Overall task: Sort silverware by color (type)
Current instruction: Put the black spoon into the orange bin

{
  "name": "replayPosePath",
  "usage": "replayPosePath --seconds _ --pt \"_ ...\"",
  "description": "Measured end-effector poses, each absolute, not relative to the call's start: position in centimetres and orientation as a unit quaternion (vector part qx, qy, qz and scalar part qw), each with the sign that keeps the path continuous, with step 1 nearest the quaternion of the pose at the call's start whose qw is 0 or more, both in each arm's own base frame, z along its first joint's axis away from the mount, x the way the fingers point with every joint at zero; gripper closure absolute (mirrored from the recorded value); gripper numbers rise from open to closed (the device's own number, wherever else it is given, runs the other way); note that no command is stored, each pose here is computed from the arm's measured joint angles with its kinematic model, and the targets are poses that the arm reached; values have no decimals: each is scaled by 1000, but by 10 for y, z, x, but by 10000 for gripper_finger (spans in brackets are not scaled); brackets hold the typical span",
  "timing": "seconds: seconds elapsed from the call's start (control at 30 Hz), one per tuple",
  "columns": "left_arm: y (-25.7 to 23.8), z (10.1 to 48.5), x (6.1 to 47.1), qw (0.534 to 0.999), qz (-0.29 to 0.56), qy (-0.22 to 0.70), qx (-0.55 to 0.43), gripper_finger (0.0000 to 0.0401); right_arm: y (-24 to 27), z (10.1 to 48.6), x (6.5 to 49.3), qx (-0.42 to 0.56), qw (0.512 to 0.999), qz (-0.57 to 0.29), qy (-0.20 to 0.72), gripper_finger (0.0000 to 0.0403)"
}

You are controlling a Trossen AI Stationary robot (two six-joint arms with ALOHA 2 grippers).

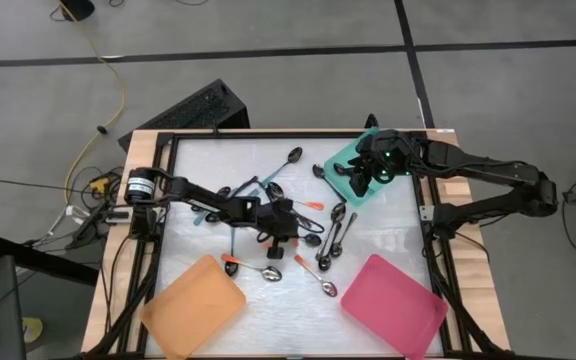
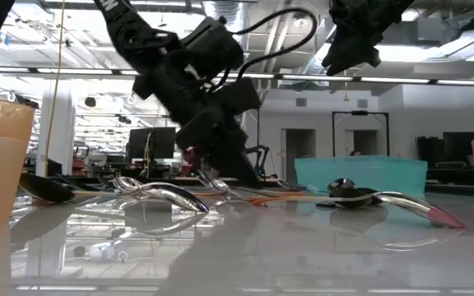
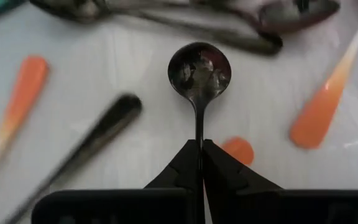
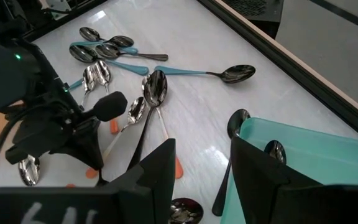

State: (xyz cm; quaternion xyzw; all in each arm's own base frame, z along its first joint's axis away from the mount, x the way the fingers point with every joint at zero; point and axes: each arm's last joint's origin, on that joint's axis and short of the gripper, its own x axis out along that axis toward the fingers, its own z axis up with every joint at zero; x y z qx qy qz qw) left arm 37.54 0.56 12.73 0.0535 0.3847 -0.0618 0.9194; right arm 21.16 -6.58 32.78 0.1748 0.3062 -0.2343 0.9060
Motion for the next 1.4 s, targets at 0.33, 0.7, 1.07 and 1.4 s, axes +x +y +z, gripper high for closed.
replayPosePath --seconds 0.33,0.7,1.07,1.4 --pt "6 169 381 916 -52 392 62 401 -66 328 212 175 906 -234 307 241" --pt "2 240 354 945 -34 322 48 401 -64 329 214 160 913 -225 301 241" --pt "6 323 282 995 -15 97 19 401 -38 347 231 54 965 -139 218 241" --pt "6 301 220 988 12 -146 -56 401 -18 358 261 8 989 -97 110 241"
